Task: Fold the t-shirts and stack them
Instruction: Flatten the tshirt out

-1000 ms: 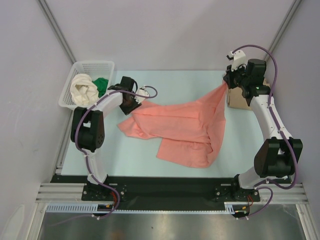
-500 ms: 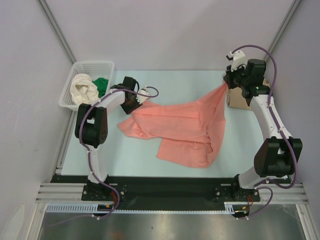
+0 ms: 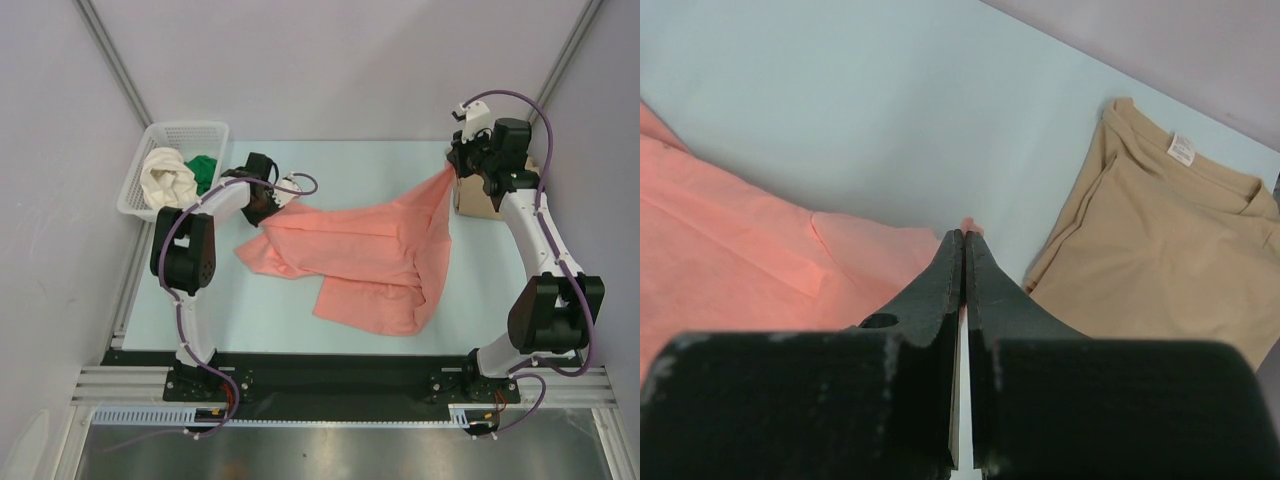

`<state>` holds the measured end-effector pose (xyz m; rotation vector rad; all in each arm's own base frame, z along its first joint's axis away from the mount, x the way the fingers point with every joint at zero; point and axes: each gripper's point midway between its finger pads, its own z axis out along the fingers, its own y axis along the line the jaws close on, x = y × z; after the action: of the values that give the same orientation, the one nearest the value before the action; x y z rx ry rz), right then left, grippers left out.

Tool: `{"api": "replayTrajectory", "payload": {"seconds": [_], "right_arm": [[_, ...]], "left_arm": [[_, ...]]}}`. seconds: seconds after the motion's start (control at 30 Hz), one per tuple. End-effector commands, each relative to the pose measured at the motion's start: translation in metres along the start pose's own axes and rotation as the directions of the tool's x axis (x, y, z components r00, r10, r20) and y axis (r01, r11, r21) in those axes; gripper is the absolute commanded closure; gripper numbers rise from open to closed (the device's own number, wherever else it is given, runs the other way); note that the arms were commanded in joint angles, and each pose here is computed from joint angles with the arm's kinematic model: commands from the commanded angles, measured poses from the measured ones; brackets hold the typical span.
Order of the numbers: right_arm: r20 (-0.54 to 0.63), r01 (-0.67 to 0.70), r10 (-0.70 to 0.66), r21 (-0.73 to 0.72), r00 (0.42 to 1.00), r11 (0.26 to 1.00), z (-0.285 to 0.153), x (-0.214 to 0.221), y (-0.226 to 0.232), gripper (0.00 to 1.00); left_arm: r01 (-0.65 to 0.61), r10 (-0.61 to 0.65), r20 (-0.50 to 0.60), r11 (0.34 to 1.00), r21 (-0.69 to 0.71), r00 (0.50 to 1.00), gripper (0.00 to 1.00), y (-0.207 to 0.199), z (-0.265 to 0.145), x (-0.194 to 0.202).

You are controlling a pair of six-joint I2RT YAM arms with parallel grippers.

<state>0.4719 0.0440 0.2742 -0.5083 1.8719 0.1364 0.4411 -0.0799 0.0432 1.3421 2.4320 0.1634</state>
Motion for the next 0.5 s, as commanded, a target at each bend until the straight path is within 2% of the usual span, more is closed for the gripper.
{"api": "replayTrajectory", "payload": {"seconds": [0.0, 0.1, 0.2, 0.47], "right_arm": [[0.045, 0.008, -0.009, 0.031, 0.999, 0.999, 0.003, -0.016, -0.007, 1.0], [0.044, -0.011, 0.008, 0.063, 0.999, 0.998, 0.003, -0.015, -0.013, 1.0], [0.057, -0.014, 0.009, 0.105, 0.998, 0.994, -0.003, -0.026, -0.021, 1.0], [0.145, -0.042, 0.012, 0.206, 0.989, 0.978, -0.037, -0.09, -0.049, 1.0]], "left_arm": [[0.022, -0.017, 0.078, 0.998, -0.058, 0.997, 1.0, 0.019, -0.035, -0.017], [0.063, -0.051, 0.127, 0.993, -0.098, 0.991, 1.0, 0.027, -0.053, -0.026], [0.127, -0.092, 0.22, 0.98, -0.151, 0.971, 1.0, 0.038, -0.094, -0.044], [0.239, -0.08, 0.485, 0.931, -0.276, 0.871, 1.0, 0.052, -0.231, -0.082]]}}
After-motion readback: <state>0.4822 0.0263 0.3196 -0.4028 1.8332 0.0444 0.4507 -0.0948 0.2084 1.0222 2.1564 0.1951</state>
